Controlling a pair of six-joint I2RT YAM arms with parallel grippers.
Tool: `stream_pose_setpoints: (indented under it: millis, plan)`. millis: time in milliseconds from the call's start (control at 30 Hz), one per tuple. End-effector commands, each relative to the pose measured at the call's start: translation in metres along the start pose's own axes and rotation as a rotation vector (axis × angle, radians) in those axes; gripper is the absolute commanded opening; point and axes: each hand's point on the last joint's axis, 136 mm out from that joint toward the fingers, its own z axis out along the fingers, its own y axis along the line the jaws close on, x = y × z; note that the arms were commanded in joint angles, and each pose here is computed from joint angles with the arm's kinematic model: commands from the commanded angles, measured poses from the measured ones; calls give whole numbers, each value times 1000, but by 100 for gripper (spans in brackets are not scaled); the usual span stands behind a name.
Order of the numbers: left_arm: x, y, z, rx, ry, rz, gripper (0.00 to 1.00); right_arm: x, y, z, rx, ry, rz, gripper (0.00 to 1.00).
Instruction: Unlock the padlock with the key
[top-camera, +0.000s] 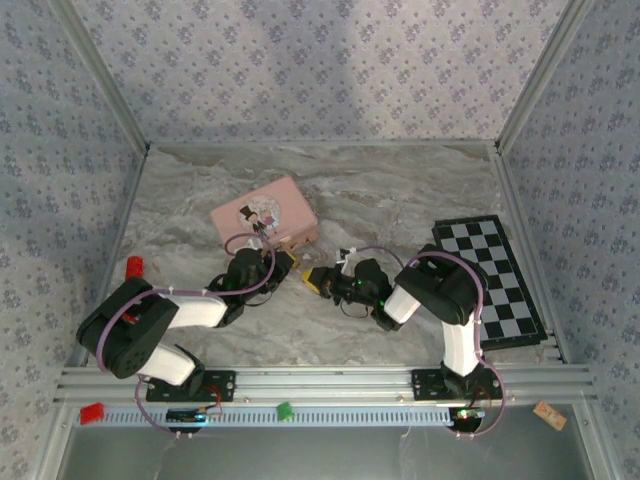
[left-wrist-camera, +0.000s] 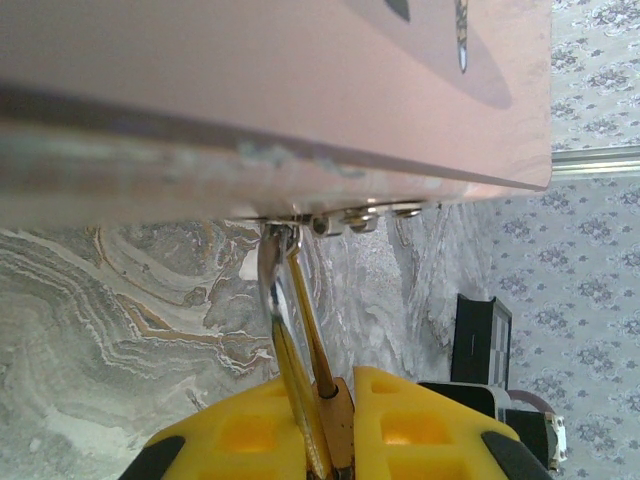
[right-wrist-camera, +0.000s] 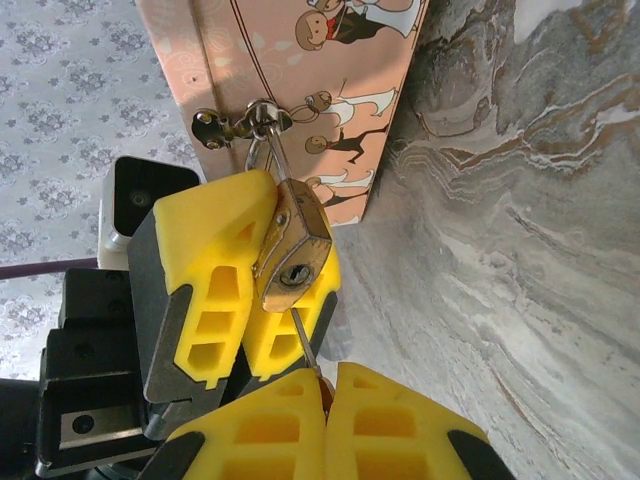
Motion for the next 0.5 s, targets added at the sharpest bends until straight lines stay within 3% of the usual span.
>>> stream_pose_setpoints:
  millis: [0, 467]
  plan:
    - [26, -27, -2, 116, 134, -38, 1, -4, 18, 1, -55, -1, 1, 0]
    - [24, -34, -6, 168, 119, -42, 0, -7, 25, 4, -74, 6, 36, 0]
